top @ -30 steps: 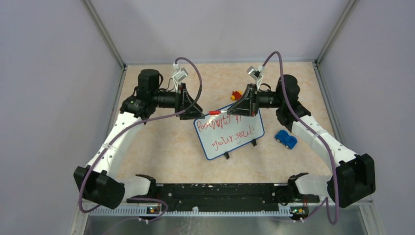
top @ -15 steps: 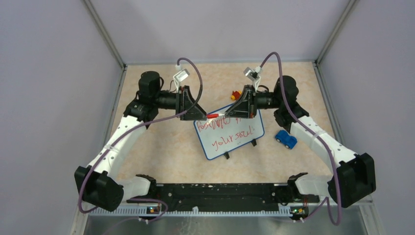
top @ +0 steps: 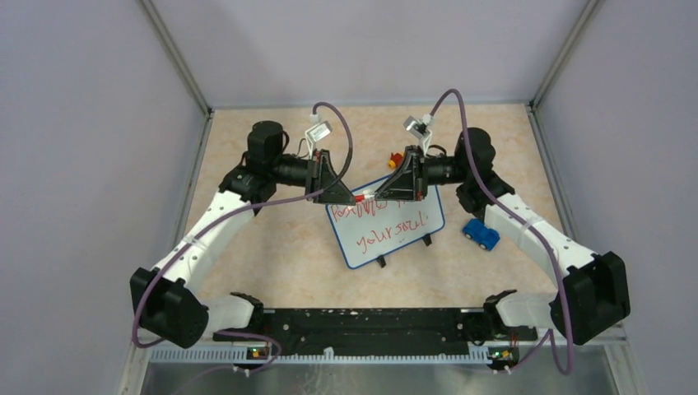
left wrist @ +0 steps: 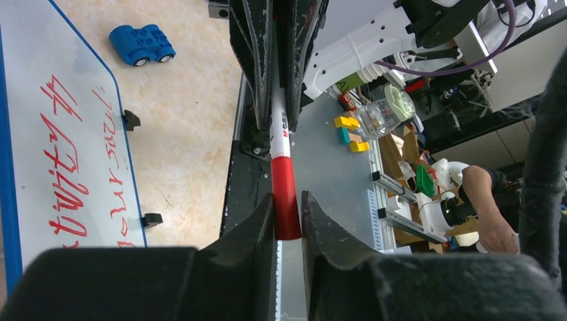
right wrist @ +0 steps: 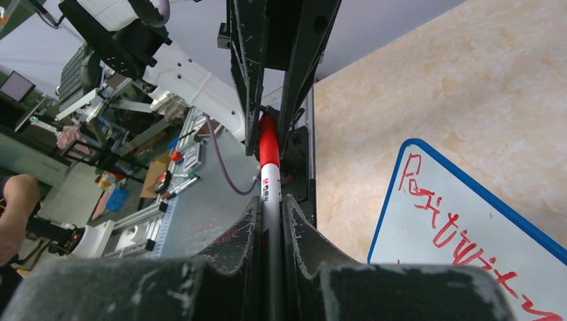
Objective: Write a sentence on the whiteboard
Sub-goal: Pass from the right arm to the left
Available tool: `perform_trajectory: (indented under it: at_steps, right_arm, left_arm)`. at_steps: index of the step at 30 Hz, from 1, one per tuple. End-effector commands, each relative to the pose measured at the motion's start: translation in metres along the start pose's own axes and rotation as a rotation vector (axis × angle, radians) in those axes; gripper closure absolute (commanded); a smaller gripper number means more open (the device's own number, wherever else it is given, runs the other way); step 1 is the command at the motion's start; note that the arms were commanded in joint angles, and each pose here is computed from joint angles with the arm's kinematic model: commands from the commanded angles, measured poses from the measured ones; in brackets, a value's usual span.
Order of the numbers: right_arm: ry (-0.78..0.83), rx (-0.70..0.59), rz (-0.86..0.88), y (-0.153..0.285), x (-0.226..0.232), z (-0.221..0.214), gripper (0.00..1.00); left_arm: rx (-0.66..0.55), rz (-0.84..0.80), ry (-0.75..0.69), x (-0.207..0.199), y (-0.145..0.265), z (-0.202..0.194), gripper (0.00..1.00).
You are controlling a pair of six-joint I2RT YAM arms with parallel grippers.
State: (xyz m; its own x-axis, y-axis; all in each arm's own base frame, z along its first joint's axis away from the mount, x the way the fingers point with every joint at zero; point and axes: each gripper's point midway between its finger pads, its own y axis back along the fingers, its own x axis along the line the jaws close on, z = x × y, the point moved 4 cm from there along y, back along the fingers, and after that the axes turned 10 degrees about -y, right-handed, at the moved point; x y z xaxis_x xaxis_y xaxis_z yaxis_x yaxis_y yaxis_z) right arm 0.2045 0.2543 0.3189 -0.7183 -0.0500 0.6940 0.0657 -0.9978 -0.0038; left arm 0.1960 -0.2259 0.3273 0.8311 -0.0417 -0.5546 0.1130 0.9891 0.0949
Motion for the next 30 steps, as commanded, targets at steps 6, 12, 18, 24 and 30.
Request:
perform_trajectory:
  at_steps: [6, 12, 18, 24, 30]
  right_arm:
    - [0.073, 0.014, 0.029, -0.013, 0.010, 0.007, 1.00]
    - [0.067, 0.041, 0.043, -0.023, 0.011, 0.000, 1.00]
    - [0.066, 0.061, 0.056, -0.028, 0.013, -0.004, 1.00]
    - [0.062, 0.047, -0.014, -0.018, 0.001, -0.003, 1.00]
    - [0.059, 0.026, -0.058, -0.003, -0.006, -0.001, 1.00]
  left_arm:
    - [0.011, -0.038, -0.076, -0.006, -0.011, 0.009, 0.99]
    - [0.020, -0.057, -0.097, -0.006, -0.018, 0.014, 1.00]
    - [0.026, -0.067, -0.119, -0.008, -0.022, 0.016, 1.00]
    - [0.064, 0.130, -0.282, 0.002, -0.011, 0.023, 0.72]
    - [0.189, 0.270, -0.413, 0.010, 0.007, 0.023, 0.62]
